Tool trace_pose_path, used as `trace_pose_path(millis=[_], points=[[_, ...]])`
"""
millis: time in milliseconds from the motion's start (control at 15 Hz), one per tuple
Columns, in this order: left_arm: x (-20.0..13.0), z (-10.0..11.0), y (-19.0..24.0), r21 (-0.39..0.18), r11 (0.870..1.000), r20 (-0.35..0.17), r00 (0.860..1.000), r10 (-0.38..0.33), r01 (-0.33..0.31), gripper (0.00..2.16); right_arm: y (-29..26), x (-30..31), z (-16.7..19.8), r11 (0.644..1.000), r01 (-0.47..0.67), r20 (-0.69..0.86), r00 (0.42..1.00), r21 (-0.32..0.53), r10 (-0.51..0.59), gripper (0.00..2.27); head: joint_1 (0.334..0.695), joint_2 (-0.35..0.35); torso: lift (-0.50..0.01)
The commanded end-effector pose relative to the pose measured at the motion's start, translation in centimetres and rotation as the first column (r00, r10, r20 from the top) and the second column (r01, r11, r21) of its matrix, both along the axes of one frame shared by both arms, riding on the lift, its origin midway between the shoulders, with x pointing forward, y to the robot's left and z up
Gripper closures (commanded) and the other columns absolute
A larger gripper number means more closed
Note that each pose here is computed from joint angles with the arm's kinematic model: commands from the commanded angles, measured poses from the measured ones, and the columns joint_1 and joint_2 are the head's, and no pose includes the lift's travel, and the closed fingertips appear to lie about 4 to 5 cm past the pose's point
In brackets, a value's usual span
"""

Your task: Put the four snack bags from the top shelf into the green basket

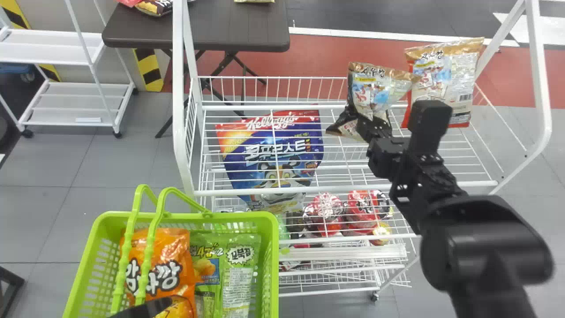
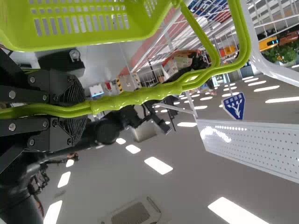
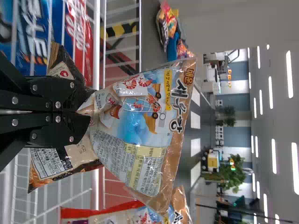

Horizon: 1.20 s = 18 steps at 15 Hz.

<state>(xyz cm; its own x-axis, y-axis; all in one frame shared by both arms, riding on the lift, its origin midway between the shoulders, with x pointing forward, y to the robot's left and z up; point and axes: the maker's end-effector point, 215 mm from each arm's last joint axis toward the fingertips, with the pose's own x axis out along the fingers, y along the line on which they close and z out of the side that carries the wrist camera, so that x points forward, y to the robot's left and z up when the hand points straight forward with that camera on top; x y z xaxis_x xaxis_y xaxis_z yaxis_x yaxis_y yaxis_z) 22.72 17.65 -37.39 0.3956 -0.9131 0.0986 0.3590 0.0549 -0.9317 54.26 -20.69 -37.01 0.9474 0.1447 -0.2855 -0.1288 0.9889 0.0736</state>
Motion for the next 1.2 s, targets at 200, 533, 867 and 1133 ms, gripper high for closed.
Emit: trace_pose_path(millis=[200, 533, 867, 1133], points=[[0.3, -0.1, 0.0, 0.000, 1.000, -0.001, 1.000, 0.002, -0.002, 2.15, 6.0, -11.7, 4.1, 0.977, -0.158, -0.104, 0.979, 0.144, 0.173, 2.26, 0.695, -0.003, -0.001], [0.3, -0.3, 0.0, -0.002, 1.000, -0.005, 1.000, 0.004, -0.004, 2.15, 14.1, -20.6, 4.9, 0.857, -0.347, -0.184, 0.880, 0.381, 0.438, 2.26, 0.695, 0.127, -0.001], [0.4, -0.3, -0.1, -0.007, 1.000, -0.006, 1.000, 0.006, -0.006, 2.15, 20.6, -26.8, 2.6, 0.726, -0.430, -0.259, 0.735, 0.536, 0.627, 2.26, 0.695, 0.314, -0.001], [0.5, -0.2, -0.1, -0.007, 1.000, -0.003, 1.000, 0.004, -0.004, 2.15, 24.7, -28.9, -3.3, 0.689, -0.435, -0.361, 0.620, 0.580, 0.696, 2.26, 0.695, 0.350, -0.001]])
